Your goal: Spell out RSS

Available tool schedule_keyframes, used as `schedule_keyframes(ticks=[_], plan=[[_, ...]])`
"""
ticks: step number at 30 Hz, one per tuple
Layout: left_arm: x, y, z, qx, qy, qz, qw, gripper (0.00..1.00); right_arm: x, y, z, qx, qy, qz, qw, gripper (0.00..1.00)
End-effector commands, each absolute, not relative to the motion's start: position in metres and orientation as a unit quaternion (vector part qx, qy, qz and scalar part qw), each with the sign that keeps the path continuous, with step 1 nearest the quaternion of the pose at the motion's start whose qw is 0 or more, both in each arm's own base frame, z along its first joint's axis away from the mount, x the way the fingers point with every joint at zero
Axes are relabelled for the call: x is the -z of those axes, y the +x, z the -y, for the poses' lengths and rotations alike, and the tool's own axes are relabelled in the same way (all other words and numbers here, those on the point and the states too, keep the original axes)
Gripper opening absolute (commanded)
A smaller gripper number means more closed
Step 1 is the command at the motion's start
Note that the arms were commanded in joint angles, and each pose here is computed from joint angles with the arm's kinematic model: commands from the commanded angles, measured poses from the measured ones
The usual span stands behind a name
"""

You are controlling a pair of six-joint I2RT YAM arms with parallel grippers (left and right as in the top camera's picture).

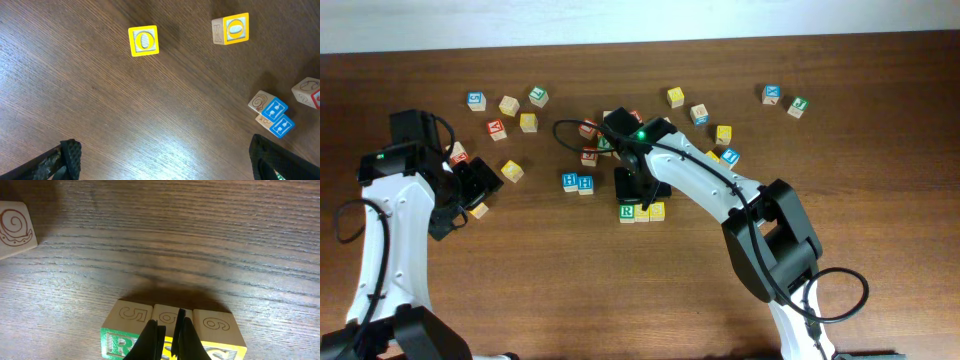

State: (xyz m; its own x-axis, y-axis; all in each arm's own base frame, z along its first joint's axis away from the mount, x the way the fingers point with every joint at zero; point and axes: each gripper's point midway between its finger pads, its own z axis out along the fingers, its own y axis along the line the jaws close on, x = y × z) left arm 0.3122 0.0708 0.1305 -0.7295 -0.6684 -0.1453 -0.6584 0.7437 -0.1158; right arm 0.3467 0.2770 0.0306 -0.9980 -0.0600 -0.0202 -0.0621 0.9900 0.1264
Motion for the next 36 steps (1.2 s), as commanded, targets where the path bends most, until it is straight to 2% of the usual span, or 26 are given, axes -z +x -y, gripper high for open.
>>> schedule_keyframes(ticks=[1,6,12,16,19,22,23,24,25,27,29,30,33,36], plan=[[-0.132,0.313,-0.071,0.030,-0.364,-0.927,0.090,0.99,-0.028,0.349,-0.278,-0.065,-0.027,-0.998,0.007,0.04],[-0.132,0.313,-0.071,0.030,-0.364,-0.927,0.090,0.99,-0.044,0.370,-0.276,-0.079,-0.014,-0.996,0.031,0.04],[-0.132,0.313,-0.071,0.030,-0.364,-0.927,0.090,0.99,-0.117,0.394,-0.222,-0.057,0.031,-0.998,0.026,0.04],[-0.132,0.313,-0.070,0.032,-0.363,-0.927,0.089,0.99,-0.108,0.372,-0.175,-0.017,0.026,-0.998,-0.048,0.04],[-0.132,0.313,-0.070,0.032,-0.363,-0.927,0.090,0.99,-0.089,0.355,-0.164,0.000,0.014,-0.996,-0.087,0.04],[-0.134,0.312,-0.035,0.122,-0.337,-0.932,0.061,0.99,-0.076,0.346,-0.161,0.008,0.014,-0.994,-0.105,0.04],[-0.137,0.317,-0.014,0.161,-0.287,-0.942,0.061,0.94,-0.072,0.344,-0.160,0.009,0.014,-0.994,-0.108,0.04],[-0.135,0.317,-0.001,0.158,-0.258,-0.951,0.057,0.84,-0.069,0.342,-0.159,0.011,0.014,-0.993,-0.113,0.04],[-0.132,0.316,0.008,0.139,-0.237,-0.960,0.054,0.68,-0.065,0.341,-0.158,0.012,0.013,-0.993,-0.115,0.04],[-0.126,0.316,0.026,0.113,-0.198,-0.973,0.048,0.50,-0.057,0.341,-0.159,0.011,0.013,-0.994,-0.112,0.04],[-0.114,0.321,0.061,0.111,-0.143,-0.983,0.042,0.21,-0.053,0.337,-0.162,-0.007,0.018,-0.992,-0.124,0.04],[-0.106,0.324,0.073,0.109,-0.125,-0.985,0.038,0.11,-0.053,0.338,-0.165,-0.023,0.008,-0.992,-0.126,0.04],[-0.075,0.328,0.091,0.116,-0.110,-0.987,0.002,0.00,-0.054,0.346,-0.163,-0.071,0.025,-0.989,-0.130,0.04],[-0.051,0.323,0.111,0.147,-0.078,-0.985,-0.040,0.00,-0.055,0.347,-0.158,-0.136,0.021,-0.979,-0.147,0.04]])
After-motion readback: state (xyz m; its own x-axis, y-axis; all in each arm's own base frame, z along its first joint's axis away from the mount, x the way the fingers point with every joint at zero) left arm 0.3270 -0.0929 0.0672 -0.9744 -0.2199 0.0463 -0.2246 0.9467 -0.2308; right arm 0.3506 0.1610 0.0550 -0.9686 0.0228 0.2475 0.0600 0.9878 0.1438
